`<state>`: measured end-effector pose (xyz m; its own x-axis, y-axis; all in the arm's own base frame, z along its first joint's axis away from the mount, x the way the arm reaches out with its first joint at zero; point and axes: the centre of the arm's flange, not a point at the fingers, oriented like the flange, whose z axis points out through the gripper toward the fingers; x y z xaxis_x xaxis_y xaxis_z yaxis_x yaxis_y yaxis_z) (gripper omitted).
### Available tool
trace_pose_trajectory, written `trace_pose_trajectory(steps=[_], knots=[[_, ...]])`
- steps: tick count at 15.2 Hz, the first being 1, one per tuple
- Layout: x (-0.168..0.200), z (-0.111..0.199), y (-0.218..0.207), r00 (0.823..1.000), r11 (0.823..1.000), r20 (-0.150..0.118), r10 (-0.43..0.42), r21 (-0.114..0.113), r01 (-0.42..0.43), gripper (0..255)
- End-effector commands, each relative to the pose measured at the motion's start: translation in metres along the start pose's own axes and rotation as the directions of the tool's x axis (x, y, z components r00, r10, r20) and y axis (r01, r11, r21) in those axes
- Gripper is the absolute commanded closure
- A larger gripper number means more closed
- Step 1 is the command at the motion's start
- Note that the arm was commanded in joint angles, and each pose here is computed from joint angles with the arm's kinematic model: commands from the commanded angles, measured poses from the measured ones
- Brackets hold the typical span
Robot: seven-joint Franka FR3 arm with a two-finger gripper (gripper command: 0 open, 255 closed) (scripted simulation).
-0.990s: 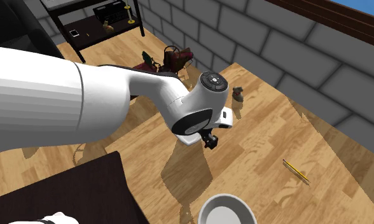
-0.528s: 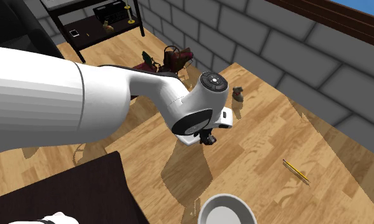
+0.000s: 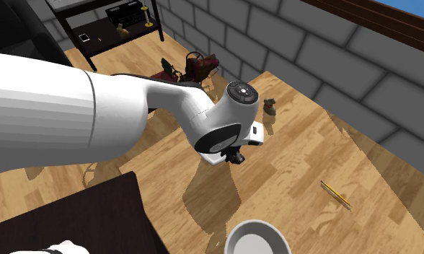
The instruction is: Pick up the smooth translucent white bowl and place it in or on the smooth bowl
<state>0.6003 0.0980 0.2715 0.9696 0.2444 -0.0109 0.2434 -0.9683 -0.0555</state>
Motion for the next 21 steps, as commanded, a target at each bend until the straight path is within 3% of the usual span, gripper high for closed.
trace_pose_trajectory(steps=[1, 21], knots=[[0.0, -0.005, -0.001, 1.0, 1.0, 0.0, 0.0, 0.0, 0.0, 255], [-0.001, -0.11, -0.006, 1.0, 1.0, 0.0, 0.0, 0.0, 0.0, 255]])
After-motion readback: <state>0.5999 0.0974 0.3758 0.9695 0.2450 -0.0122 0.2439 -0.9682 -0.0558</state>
